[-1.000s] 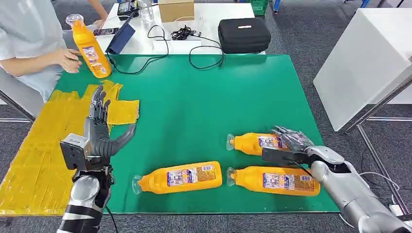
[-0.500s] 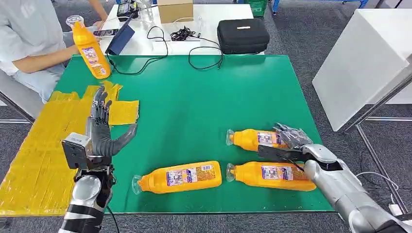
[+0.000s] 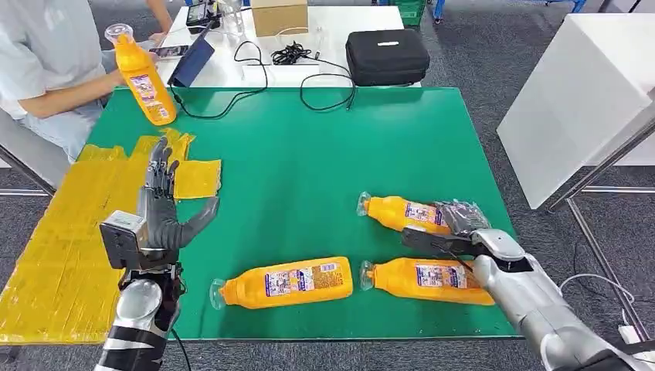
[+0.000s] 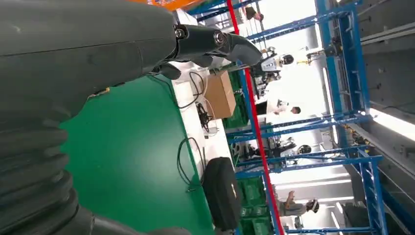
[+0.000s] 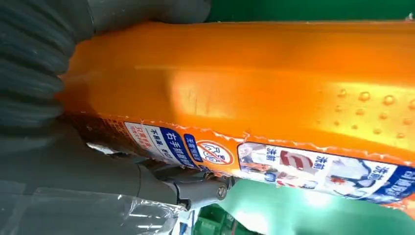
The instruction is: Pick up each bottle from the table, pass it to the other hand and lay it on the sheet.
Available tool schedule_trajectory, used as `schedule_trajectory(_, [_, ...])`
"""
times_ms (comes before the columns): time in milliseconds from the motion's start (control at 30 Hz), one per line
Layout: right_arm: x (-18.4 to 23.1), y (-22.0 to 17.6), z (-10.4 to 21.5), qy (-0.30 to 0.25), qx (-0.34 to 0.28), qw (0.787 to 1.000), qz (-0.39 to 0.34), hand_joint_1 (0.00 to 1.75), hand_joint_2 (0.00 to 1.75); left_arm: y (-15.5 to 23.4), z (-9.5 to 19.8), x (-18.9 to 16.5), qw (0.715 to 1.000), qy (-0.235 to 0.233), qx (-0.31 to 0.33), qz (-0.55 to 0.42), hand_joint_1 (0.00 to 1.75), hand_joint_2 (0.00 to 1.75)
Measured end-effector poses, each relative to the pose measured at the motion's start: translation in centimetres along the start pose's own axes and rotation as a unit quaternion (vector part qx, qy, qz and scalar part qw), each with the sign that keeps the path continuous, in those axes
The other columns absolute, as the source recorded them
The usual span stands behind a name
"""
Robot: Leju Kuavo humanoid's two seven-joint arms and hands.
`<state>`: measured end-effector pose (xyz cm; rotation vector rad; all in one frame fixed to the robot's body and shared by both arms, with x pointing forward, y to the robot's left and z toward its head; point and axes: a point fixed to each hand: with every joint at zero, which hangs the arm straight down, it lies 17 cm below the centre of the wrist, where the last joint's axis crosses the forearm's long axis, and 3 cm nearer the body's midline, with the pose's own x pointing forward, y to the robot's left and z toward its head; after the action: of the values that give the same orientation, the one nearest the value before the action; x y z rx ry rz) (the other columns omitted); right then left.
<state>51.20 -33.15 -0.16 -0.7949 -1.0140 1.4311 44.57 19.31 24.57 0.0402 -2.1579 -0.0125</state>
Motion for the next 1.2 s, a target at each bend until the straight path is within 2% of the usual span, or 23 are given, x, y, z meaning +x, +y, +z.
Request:
schedule_trajectory(267, [1.0,-0.5,-0.2,0.003,-0.027,0.999,-0.022,1.75,1.75,-0.1,0.1,-0.1,1.000,0.003,-0.002,0.001,0.00,1.75])
schedule_trajectory(433, [2.6,-2.3,-0.2,-0.001,-0.087,0.994,-0.073,1.75,1.75,-0.2,0.4,-0.2,1.000,0.006,-0.003,0.003,0.00,1.75])
schedule_trajectory(500, [3.7,-4.0,0.2,-0.012,-0.131,0.985,-0.109,1.75,1.75,-0.3,0.6,-0.1,1.000,0.007,-0.005,0.003,0.00,1.75])
schedule_trajectory(567, [5.6,-6.5,1.1,-0.039,-0.187,0.965,-0.177,1.75,1.75,-0.5,0.8,0.0,1.000,0.009,-0.009,0.006,0.00,1.75])
schedule_trajectory(633, [7.1,-9.4,2.9,-0.069,-0.257,0.930,-0.253,1.75,1.75,-1.1,1.3,-0.2,0.999,0.021,-0.021,0.014,0.00,1.75])
schedule_trajectory(733, [8.0,-12.5,5.4,-0.082,-0.323,0.891,-0.309,1.75,1.75,-1.9,1.9,-0.5,0.999,0.035,-0.033,0.023,0.00,1.75])
schedule_trajectory(967, [8.7,-16.1,9.6,-0.112,-0.403,0.815,-0.400,1.75,1.75,-4.9,2.6,-0.6,0.993,0.063,-0.077,0.062,0.00,1.75])
schedule_trajectory(1100, [10.1,-17.3,11.3,-0.135,-0.427,0.784,-0.429,1.75,1.75,-8.2,3.4,-0.9,0.980,0.101,-0.127,0.116,0.00,1.75])
schedule_trajectory(1200, [11.4,-18.1,11.8,-0.152,-0.432,0.769,-0.446,1.68,1.75,-10.6,4.1,-0.4,0.965,0.115,-0.164,0.169,0.00,1.75])
